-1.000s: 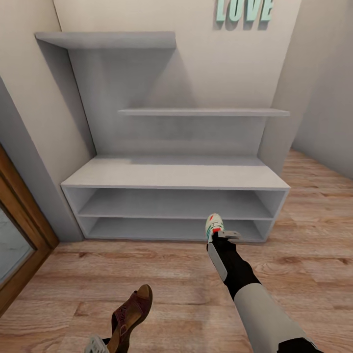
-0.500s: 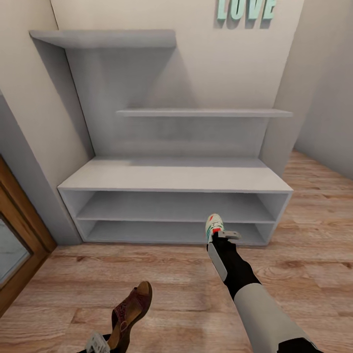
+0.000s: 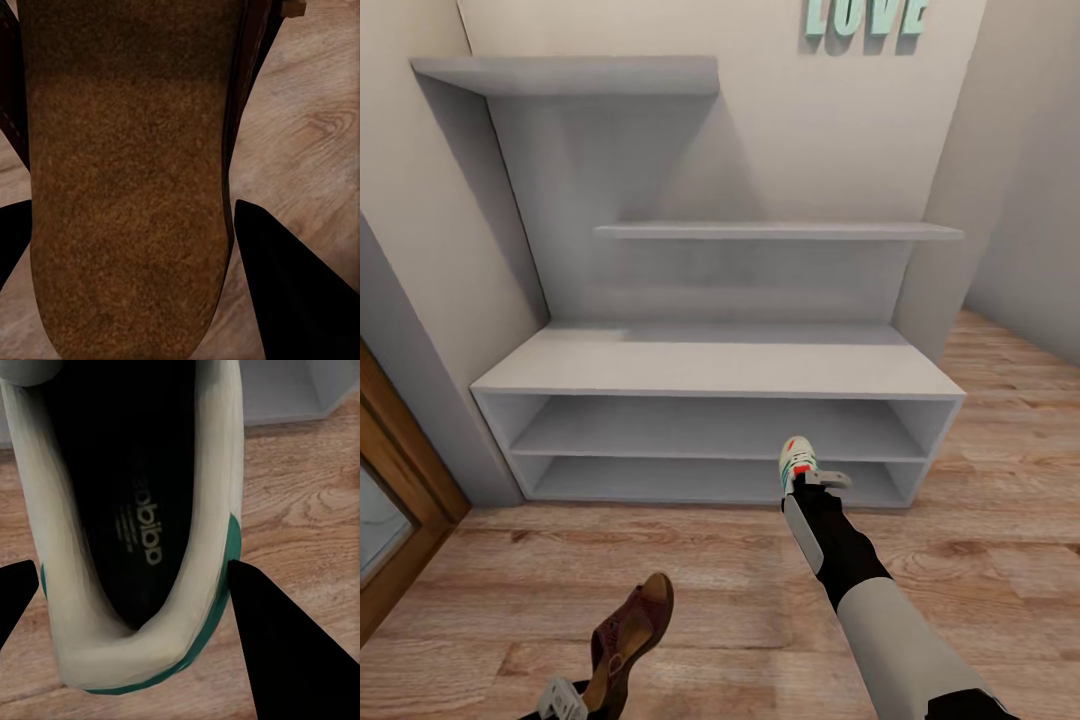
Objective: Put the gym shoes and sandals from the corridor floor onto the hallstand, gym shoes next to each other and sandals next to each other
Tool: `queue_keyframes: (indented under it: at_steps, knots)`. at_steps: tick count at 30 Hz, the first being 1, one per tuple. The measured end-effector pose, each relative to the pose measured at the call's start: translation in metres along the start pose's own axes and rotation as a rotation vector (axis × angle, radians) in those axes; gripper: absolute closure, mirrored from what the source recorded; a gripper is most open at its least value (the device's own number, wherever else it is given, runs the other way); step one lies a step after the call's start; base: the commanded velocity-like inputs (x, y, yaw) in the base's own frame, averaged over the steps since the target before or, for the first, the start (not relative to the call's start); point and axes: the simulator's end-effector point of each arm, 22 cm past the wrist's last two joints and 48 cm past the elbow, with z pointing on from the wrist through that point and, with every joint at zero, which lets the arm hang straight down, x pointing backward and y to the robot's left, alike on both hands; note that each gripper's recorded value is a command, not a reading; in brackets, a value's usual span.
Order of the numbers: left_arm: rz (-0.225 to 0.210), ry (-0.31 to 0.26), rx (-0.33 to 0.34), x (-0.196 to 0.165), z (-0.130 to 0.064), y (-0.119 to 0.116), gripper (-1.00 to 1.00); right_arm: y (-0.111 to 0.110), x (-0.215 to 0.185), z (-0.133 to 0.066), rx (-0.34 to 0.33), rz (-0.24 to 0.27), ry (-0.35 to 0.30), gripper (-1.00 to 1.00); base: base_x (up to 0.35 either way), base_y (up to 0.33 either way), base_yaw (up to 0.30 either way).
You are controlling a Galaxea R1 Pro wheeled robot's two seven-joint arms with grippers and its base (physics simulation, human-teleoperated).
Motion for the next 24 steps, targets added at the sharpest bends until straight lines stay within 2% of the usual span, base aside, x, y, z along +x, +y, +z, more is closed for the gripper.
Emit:
queue_keyframes:
  at_steps: [7, 15, 20, 24]
  knots:
    - [0.01, -0.01, -0.001, 0.006, 0.008, 0.005, 1.0, 0.002, 0.014, 0.012, 0.0, 0.0, 0.008, 1.0, 0.0, 0.0, 0.0]
    - [0.009, -0.008, 0.0, 0.007, 0.008, 0.005, 1.0, 0.002, 0.015, 0.013, 0.002, -0.003, 0.01, 1.0, 0.0, 0.0, 0.0]
    - [0.007, -0.011, -0.002, 0.007, 0.008, 0.005, 1.0, 0.002, 0.015, 0.013, 0.003, -0.003, 0.009, 1.0, 0.249, 0.0, 0.0]
    - [0.006, -0.011, -0.003, 0.007, 0.008, 0.006, 1.0, 0.002, 0.015, 0.013, 0.003, -0.004, 0.01, 1.0, 0.06, 0.0, 0.0]
